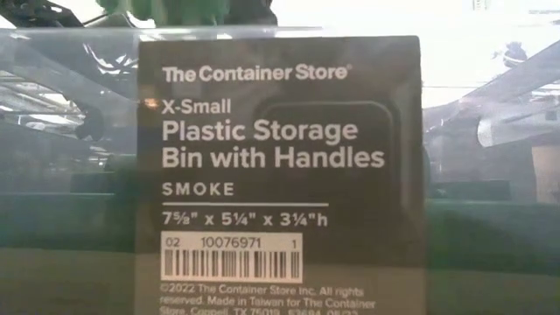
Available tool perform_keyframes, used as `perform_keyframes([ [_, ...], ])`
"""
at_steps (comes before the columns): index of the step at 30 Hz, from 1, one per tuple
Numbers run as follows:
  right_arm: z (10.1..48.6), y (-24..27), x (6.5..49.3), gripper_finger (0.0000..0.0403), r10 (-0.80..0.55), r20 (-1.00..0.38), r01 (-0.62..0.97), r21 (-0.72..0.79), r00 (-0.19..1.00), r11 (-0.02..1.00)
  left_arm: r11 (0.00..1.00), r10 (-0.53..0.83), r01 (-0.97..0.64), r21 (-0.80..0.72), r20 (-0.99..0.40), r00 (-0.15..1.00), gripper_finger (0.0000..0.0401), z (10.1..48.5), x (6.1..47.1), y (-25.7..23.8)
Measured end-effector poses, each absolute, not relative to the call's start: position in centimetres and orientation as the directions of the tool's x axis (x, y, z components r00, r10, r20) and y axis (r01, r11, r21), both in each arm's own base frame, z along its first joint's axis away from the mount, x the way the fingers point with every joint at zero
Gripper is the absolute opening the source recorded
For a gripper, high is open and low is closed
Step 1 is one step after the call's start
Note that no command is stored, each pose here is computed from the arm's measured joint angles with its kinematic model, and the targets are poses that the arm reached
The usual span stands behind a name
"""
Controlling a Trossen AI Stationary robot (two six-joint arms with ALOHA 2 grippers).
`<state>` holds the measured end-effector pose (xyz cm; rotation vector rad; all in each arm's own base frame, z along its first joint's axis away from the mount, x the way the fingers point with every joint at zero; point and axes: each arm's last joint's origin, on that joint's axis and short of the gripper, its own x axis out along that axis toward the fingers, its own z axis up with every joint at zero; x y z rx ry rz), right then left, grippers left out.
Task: Sort blocks
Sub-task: Put the green game piece into the bottom black bin, then put the blue game piece into the top right black bin
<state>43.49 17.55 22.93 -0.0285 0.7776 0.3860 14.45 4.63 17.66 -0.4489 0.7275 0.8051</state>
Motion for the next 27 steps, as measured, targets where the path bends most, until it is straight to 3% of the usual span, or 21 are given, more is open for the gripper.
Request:
perform_keyframes([
  [6,21.5,18.3,43.0,0.0125,0.234,-0.751,-0.212,0.128,0.618,0.969,0.647,0.456,-0.756,-0.097,-0.745,0.486,0.0270,17.6,14.4,4.5],
  [12,20.9,18.2,42.3,0.0258,0.207,-0.808,-0.122,0.167,0.552,0.978,0.660,0.447,-0.745,-0.094,-0.748,0.490,0.0270,17.6,14.5,4.5],
  [15,20.8,18.1,42.1,0.0293,0.198,-0.823,-0.098,0.173,0.533,0.980,0.672,0.448,-0.736,-0.083,-0.745,0.494,0.0270,17.6,14.5,4.5],
  [21,22.0,17.7,42.4,0.0293,0.213,-0.780,-0.111,0.182,0.589,0.977,0.672,0.448,-0.736,-0.084,-0.746,0.494,0.0270,17.6,14.5,4.5],
  [27,27.4,15.9,42.3,0.0271,0.200,-0.628,-0.150,0.132,0.752,0.980,0.669,0.448,-0.738,-0.088,-0.745,0.494,0.0270,17.6,14.5,4.5],
])
